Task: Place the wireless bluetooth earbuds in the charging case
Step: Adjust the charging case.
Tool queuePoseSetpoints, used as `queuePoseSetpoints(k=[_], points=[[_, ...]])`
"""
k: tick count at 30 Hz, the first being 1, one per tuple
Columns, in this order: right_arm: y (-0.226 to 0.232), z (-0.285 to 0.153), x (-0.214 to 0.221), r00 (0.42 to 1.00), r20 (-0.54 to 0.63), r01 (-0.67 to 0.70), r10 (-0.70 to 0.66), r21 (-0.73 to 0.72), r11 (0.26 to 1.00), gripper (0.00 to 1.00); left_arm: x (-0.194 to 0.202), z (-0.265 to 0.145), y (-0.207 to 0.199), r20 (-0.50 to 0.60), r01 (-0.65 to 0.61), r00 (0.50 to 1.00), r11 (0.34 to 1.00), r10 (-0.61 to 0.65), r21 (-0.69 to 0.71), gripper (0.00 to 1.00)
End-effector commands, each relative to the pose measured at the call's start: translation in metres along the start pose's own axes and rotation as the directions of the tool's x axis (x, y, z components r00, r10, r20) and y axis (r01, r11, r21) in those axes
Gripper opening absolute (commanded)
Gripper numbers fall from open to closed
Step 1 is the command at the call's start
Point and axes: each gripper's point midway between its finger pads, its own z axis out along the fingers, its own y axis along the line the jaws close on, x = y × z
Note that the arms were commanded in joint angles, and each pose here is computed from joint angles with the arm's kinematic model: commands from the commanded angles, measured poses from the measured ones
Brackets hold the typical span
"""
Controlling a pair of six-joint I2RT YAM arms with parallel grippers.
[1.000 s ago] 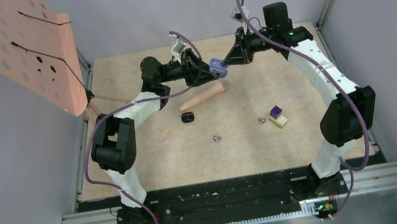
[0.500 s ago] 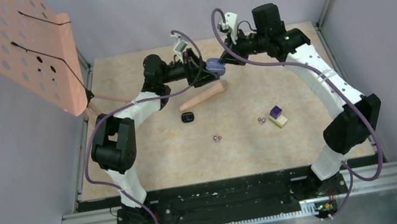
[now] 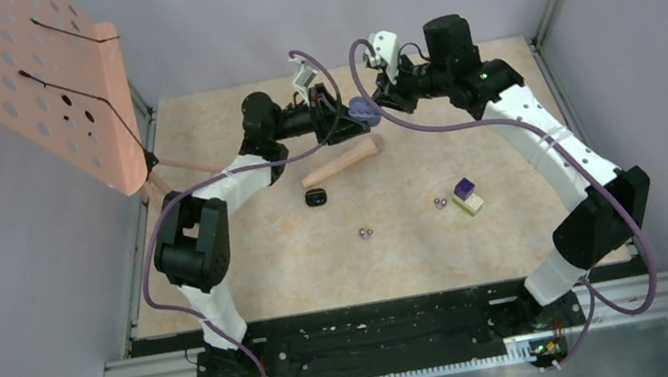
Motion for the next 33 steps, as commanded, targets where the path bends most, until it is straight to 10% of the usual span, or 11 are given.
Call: queuePoseSetpoints(k=[1,7,12,18,25,33], points=[[0.010,-0.014,-0.026,0.995,0.061,0.078,-0.079,0.014,0.997,0.00,-0.009,-0.001,0.003,0.030,-0.051,0.998,0.999,0.050,0.007,0.21],[0.009,-0.015,-0.030,0.996,0.066,0.054,-0.056,0.031,0.998,0.03,-0.007,-0.001,0.002,0.026,-0.075,0.997,0.997,0.075,0.021,0.00],[0.004,-0.029,-0.040,0.995,0.053,-0.085,0.082,0.067,0.994,0.51,-0.004,-0.004,0.002,0.036,-0.097,0.995,0.995,0.097,0.023,0.00],[0.011,-0.071,-0.082,0.950,0.122,-0.291,0.288,0.008,0.957,0.61,-0.007,-0.010,0.007,0.047,-0.109,0.993,0.994,0.108,0.014,0.00],[0.028,-0.068,0.026,0.897,-0.068,-0.432,0.436,0.068,0.899,0.52,-0.014,-0.012,0.005,0.069,-0.097,0.993,0.995,0.098,-0.013,0.00],[0.078,-0.049,0.166,0.746,-0.395,-0.537,0.537,0.121,0.835,0.18,-0.017,-0.034,0.009,0.104,-0.037,0.993,0.991,0.050,-0.130,0.00]])
